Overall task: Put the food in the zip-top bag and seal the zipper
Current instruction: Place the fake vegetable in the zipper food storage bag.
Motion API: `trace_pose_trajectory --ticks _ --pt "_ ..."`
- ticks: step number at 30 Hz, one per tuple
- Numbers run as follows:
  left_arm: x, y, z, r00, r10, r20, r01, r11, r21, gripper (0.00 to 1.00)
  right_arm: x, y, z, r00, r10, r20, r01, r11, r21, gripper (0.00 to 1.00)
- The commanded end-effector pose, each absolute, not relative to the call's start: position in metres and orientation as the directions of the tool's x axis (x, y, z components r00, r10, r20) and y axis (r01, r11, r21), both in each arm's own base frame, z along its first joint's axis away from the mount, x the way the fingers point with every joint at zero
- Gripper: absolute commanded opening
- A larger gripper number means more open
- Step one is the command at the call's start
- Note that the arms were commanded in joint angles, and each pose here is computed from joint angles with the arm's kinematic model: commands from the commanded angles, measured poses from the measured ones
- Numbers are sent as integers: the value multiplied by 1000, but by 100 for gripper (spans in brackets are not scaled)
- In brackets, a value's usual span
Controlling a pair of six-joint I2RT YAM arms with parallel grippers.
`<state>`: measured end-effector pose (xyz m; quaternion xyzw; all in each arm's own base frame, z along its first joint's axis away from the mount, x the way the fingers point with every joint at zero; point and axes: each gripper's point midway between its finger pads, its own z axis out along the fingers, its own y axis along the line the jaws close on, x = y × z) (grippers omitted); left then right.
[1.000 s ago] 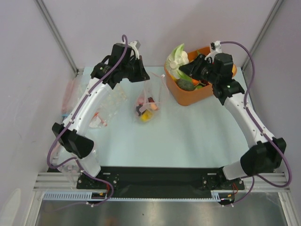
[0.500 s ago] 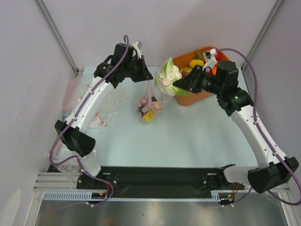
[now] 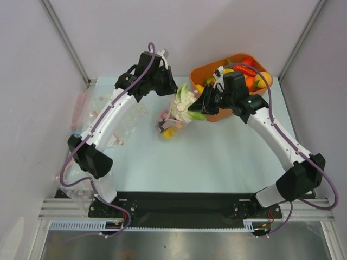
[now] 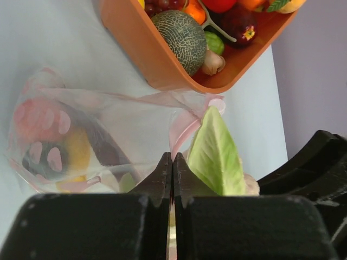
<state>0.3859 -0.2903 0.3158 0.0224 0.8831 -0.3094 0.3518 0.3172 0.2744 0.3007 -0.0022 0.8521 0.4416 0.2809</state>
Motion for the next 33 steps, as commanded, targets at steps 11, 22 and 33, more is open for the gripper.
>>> trace_pose_trajectory --ticks 11,22,33 --pt "343 -353 359 -737 -128 -664 412 694 -590 0 346 288 281 -923 315 -221 -13 549 836 0" --pt "315 -374 369 -754 -67 -653 473 634 -611 0 376 290 284 -908 361 -213 31 565 825 0" --pt "297 -377 377 -775 -60 -629 474 603 -641 0 433 266 319 -712 649 -269 50 428 902 0"
